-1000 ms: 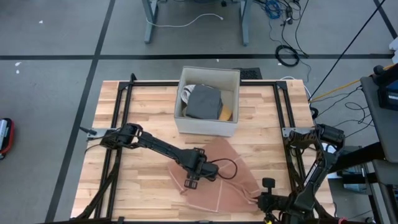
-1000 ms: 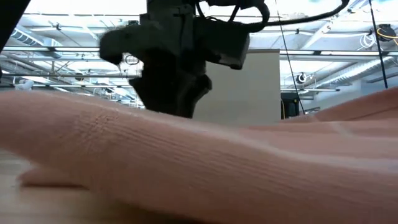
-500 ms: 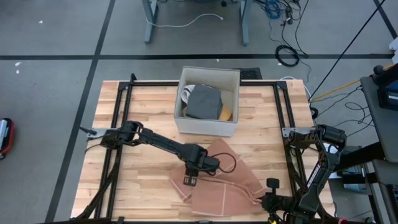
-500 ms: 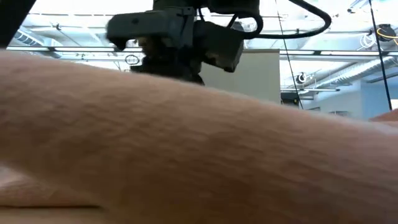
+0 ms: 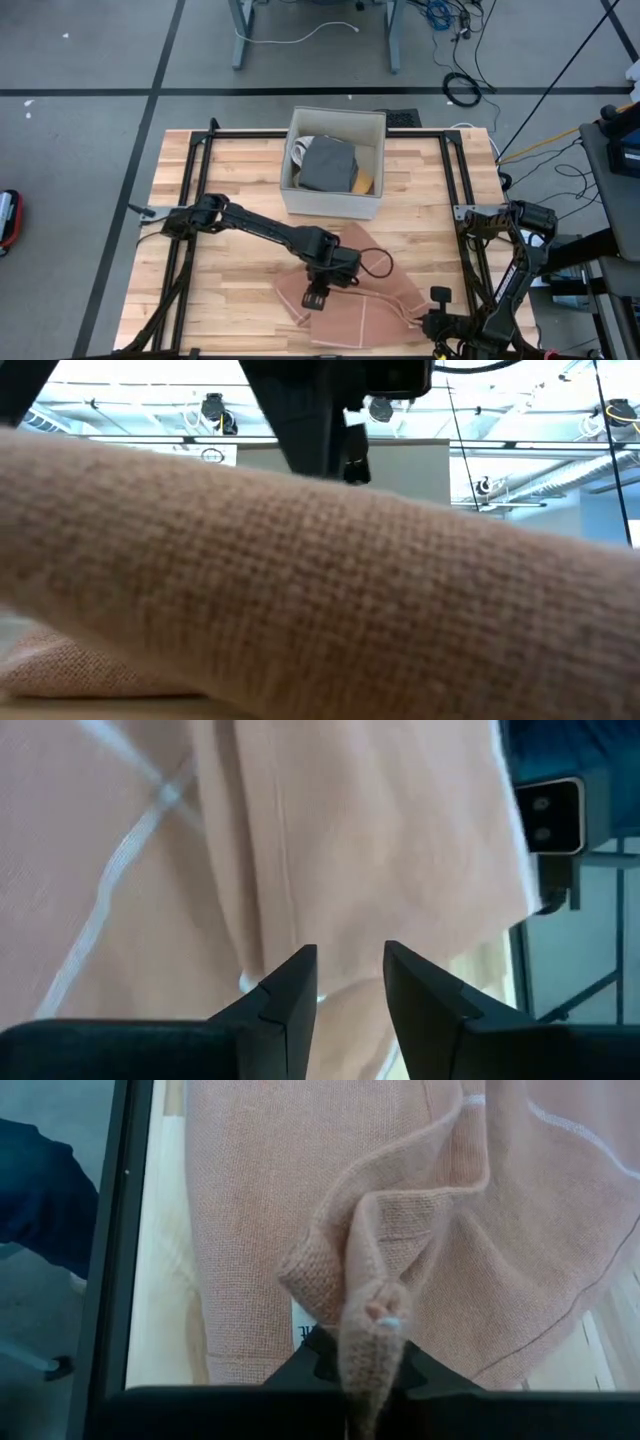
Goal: Fold towel
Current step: Fold the brown towel with white checkered lines
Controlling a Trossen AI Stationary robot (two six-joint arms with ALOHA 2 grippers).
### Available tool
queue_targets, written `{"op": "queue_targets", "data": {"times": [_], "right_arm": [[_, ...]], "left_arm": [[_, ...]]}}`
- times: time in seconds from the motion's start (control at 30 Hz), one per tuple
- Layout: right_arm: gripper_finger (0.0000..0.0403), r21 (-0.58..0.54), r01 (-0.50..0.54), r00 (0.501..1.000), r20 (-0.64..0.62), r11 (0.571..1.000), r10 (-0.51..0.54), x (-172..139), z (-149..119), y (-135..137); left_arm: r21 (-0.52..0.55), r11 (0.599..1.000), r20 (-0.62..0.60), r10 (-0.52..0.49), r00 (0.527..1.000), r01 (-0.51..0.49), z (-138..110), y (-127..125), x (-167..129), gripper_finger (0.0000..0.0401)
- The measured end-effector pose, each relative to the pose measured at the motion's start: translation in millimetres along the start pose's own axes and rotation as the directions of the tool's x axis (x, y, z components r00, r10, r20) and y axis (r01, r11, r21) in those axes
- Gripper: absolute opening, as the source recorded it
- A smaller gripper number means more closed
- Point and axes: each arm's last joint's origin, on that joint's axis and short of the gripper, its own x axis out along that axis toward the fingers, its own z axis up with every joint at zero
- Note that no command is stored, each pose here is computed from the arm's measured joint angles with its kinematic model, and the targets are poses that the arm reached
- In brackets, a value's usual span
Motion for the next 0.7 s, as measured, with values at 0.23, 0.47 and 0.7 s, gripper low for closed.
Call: {"op": "queue_targets", "data": {"times": [0.23, 0.47, 0.7], "right_arm": [[0.0, -0.01, -0.006, 1.0, 0.005, 1.0, 0.006, -1.2, -1.4, 1.0], [0.0, -0.025, -0.008, 1.0, 0.014, 1.0, 0.009, -2.7, -3.1, 1.6], [0.0, -0.035, -0.008, 1.0, 0.015, 0.999, 0.009, -2.7, -3.1, 1.6]], "left_arm": [[-0.06, 0.998, -0.068, 0.014, 0.998, -0.018, -12.4, 8.0, 13.3, 0.0121], [-0.1, 0.994, -0.051, -0.044, 0.998, 0.039, -22.2, 20.7, 35.7, 0.0121], [-0.067, 0.996, 0.008, -0.066, 0.998, 0.066, -16.3, 20.7, 36.1, 0.0121]]}}
